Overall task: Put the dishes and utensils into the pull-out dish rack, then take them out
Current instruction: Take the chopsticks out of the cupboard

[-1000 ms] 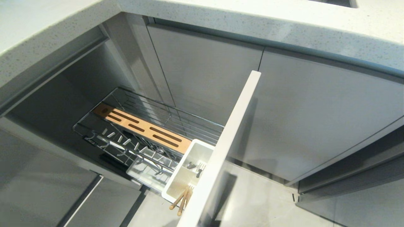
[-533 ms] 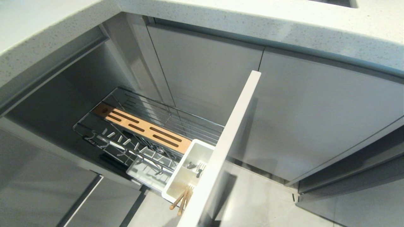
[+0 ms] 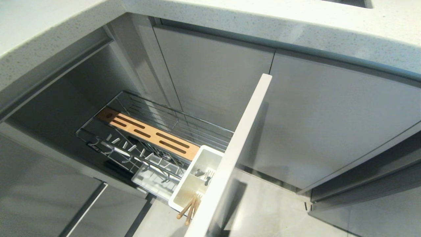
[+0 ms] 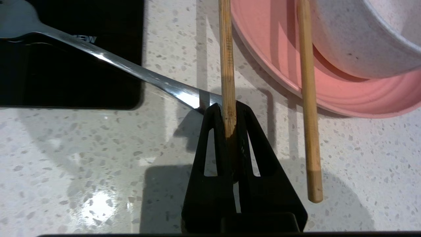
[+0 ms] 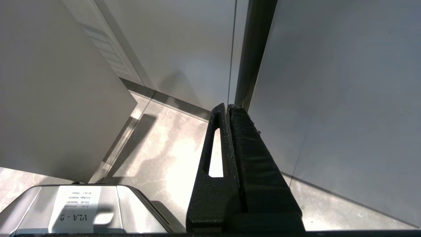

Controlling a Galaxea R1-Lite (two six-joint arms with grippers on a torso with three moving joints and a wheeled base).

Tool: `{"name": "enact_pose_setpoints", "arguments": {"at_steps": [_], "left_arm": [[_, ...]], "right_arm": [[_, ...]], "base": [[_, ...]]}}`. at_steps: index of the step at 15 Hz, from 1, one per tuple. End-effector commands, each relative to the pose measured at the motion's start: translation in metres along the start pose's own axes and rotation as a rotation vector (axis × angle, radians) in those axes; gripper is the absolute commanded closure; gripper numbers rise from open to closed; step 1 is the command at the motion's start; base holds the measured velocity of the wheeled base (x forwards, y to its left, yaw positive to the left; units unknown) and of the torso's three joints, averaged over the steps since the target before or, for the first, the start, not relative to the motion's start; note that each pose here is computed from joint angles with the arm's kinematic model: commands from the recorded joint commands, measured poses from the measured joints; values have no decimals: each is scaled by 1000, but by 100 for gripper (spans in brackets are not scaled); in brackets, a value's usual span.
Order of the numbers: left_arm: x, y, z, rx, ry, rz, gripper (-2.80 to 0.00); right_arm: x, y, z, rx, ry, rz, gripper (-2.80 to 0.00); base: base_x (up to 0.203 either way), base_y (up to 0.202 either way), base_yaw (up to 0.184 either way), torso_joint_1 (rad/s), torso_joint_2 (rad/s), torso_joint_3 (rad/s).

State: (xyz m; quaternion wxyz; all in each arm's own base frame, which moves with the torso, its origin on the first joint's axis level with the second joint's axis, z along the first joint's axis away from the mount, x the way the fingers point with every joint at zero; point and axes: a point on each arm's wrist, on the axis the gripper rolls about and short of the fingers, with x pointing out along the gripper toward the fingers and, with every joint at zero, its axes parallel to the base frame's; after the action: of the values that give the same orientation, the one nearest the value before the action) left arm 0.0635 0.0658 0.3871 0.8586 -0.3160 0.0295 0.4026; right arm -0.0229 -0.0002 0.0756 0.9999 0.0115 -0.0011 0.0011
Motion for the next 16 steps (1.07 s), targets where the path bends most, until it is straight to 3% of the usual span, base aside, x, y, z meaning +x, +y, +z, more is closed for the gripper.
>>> {"name": "enact_pose_setpoints", "arguments": {"at_steps": [1, 4, 16], "left_arm": [[2, -2, -1, 6, 21, -17, 0], [4, -4, 1, 34, 26, -33, 0], [5, -7, 2, 38, 40, -67, 0]], "right_arm": [[0, 0, 0, 0, 2, 1, 0], [0, 0, 0, 0, 2, 1, 0], [0, 0, 0, 0, 2, 1, 0]], "base": [[0, 0, 0, 0, 0, 0], [0, 0, 0, 0, 0, 0], [0, 0, 0, 0, 0, 0]]}}
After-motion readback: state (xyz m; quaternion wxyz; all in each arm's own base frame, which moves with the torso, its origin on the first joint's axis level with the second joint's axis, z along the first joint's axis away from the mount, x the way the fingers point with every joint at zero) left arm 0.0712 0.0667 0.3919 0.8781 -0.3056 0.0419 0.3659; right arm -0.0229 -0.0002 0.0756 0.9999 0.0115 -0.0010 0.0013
